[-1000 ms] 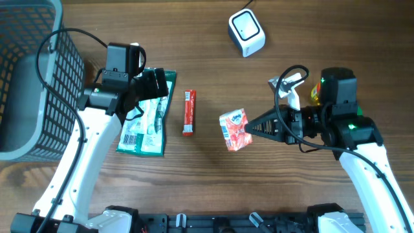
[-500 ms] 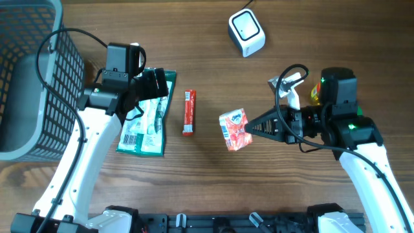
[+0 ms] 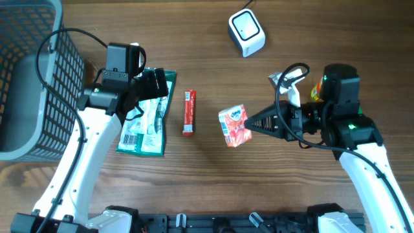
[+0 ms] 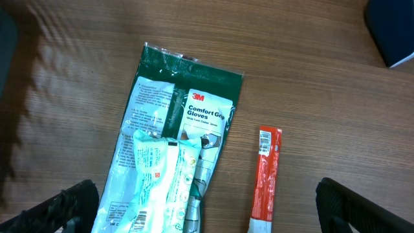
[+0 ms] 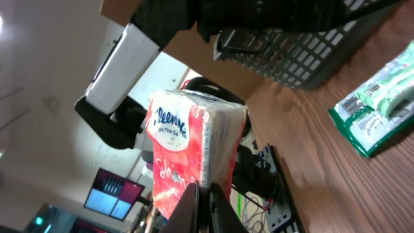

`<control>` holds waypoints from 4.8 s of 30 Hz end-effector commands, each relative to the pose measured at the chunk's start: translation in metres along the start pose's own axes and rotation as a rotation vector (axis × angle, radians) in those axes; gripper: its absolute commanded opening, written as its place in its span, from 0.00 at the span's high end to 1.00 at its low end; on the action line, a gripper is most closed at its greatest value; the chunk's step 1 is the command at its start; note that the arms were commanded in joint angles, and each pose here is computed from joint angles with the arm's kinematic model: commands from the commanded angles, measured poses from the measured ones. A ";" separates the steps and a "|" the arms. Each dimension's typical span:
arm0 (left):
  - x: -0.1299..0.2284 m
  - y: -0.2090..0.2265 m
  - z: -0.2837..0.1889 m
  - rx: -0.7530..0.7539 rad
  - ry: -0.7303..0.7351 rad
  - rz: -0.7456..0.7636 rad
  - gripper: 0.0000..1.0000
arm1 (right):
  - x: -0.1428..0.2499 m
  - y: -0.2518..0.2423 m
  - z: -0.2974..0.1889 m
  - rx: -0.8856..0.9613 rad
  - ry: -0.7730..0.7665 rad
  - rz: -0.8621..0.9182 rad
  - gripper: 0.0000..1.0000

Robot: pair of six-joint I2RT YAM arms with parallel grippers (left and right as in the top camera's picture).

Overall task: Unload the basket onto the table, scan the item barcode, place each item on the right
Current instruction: 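Hold the Kleenex pack up and present it to the white scanner, then carry the Kleenex pack right and set it beside the oil bottle, then release the pack and lower the right gripper onto the red stick snack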

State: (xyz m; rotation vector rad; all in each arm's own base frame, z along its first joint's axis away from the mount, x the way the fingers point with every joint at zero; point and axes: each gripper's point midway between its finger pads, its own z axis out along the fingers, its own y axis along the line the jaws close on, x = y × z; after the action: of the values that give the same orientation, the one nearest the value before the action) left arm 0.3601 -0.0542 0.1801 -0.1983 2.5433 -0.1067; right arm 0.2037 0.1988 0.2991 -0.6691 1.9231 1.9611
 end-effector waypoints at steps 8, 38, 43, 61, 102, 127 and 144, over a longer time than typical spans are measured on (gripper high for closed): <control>-0.002 0.001 0.000 0.005 -0.002 -0.005 0.00 | 0.002 0.015 -0.002 -0.062 0.018 -0.048 0.96; -0.002 0.001 0.000 0.005 -0.002 -0.005 0.00 | -0.022 -0.107 -0.168 1.705 0.231 0.218 0.96; -0.002 0.001 0.000 0.005 -0.002 -0.005 0.00 | 0.016 -0.141 -0.181 1.793 0.338 0.393 0.96; -0.002 0.001 0.000 0.005 -0.002 -0.005 0.00 | 0.053 -0.223 -0.214 2.027 0.226 0.359 0.96; -0.002 0.001 0.000 0.005 -0.002 -0.005 0.00 | 0.010 -0.220 -0.042 1.160 0.025 0.428 0.53; -0.002 0.001 0.000 0.005 -0.002 -0.005 0.00 | 0.037 -0.224 0.132 0.975 0.033 0.321 0.96; -0.002 0.001 0.000 0.005 -0.002 -0.005 0.00 | 0.045 -0.257 0.156 0.949 0.040 0.294 0.96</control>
State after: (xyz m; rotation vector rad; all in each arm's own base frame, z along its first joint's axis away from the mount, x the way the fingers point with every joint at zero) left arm 0.3602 -0.0542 0.1802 -0.1984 2.5428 -0.1063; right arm 0.2826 0.3618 0.0619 -0.1704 2.7207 0.9262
